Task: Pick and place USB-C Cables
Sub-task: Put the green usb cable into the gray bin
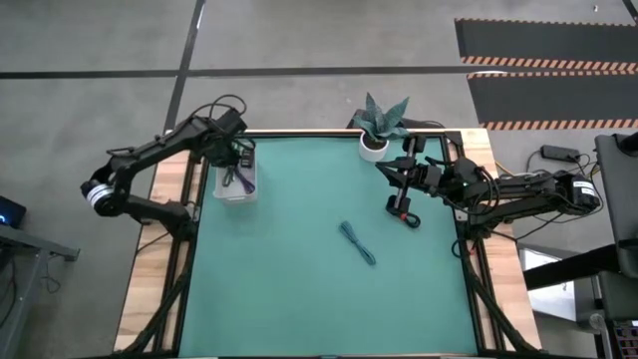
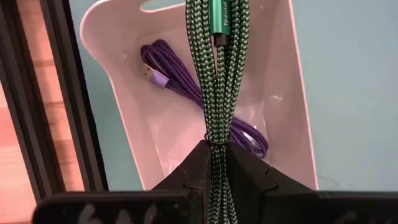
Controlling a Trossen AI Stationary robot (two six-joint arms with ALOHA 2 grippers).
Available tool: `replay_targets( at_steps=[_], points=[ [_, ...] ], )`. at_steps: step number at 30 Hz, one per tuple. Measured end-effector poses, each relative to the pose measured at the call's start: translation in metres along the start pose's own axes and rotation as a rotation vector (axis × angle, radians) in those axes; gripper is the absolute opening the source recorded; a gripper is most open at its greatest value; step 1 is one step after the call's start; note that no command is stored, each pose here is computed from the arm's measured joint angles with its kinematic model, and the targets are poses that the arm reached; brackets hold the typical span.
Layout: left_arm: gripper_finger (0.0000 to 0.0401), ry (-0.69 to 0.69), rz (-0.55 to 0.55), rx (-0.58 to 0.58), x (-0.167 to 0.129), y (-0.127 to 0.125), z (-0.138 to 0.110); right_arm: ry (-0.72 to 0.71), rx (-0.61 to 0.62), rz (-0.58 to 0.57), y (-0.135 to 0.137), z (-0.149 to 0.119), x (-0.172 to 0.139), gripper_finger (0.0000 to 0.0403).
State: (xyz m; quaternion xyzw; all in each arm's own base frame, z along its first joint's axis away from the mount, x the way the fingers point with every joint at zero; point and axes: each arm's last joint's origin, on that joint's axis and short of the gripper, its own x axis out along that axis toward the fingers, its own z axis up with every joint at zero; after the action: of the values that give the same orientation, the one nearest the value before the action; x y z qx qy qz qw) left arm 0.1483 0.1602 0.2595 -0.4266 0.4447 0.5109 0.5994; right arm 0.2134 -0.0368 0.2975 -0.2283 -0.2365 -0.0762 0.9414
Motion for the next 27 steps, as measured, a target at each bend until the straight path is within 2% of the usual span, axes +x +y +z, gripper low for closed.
replay_targets(
  at_steps=[5,14,27],
  points=[
    [0.0027,0.026,0.036,0.021,0.013,0.001,0.008,0.001,0.001,0.000,0.000,0.000,0.000,0.0009],
    [0.0027,0.061,0.078,-0.019,0.025,0.012,0.018,0.005,0.004,0.002,0.000,0.000,0.000,0.0009],
    [0.0027,0.113,0.115,-0.044,0.032,0.020,0.007,0.005,0.001,0.002,0.000,0.000,0.000,0.0009]
  ],
)
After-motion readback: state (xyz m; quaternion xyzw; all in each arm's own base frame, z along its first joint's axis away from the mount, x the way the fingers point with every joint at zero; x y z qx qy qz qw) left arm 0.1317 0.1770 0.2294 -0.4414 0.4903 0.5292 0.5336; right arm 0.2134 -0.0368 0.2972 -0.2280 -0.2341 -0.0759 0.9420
